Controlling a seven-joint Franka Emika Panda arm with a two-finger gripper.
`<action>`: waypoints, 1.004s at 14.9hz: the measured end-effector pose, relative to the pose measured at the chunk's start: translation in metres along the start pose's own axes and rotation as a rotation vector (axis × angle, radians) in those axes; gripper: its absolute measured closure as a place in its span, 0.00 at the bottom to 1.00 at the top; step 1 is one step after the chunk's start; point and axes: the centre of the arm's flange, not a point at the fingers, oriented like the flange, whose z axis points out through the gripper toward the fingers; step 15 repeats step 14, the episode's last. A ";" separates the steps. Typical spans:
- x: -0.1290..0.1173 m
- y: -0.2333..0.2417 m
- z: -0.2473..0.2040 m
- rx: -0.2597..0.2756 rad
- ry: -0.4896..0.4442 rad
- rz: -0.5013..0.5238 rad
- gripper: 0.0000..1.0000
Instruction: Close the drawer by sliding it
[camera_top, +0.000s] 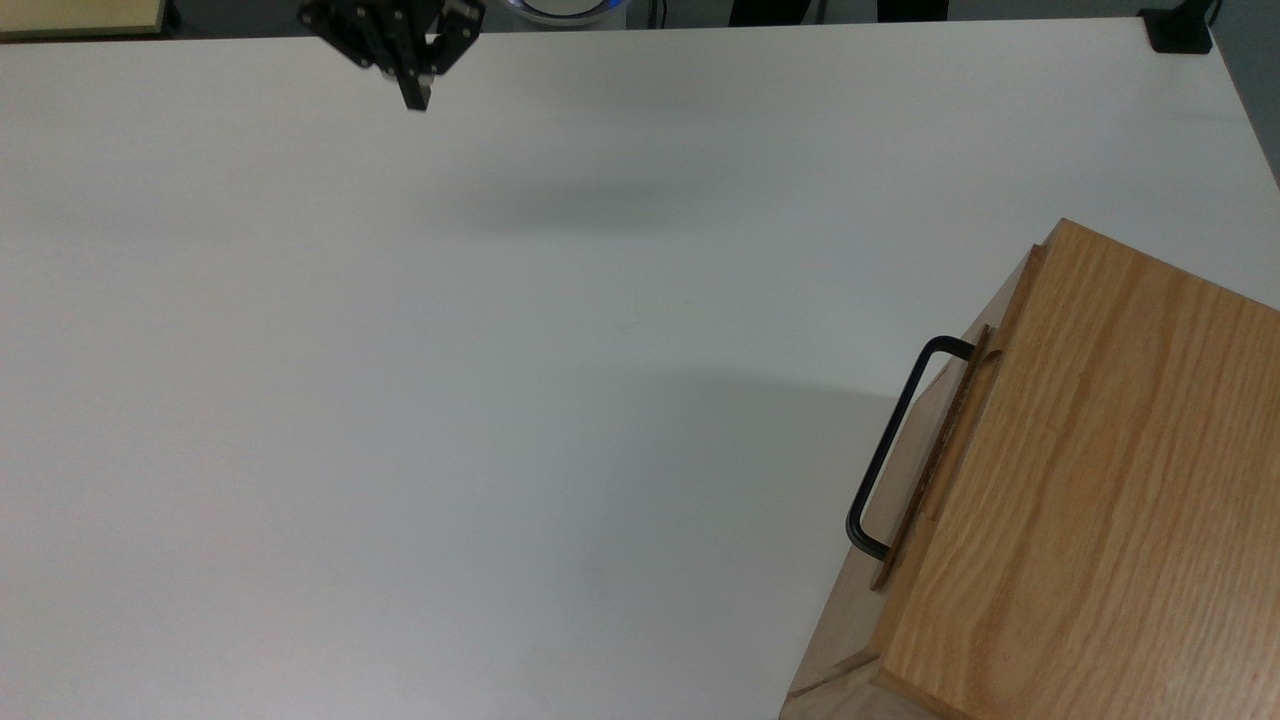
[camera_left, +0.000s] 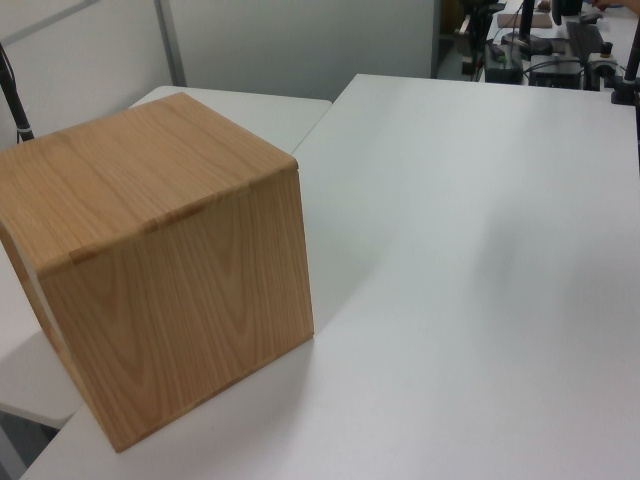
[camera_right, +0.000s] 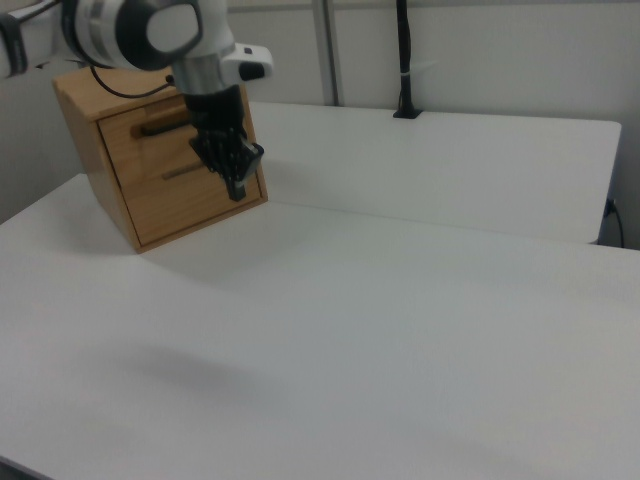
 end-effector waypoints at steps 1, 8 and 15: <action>-0.005 -0.004 -0.007 -0.019 0.003 0.000 0.87; -0.021 -0.035 -0.012 -0.050 -0.034 -0.042 0.35; -0.021 -0.038 -0.005 -0.063 -0.049 -0.052 0.00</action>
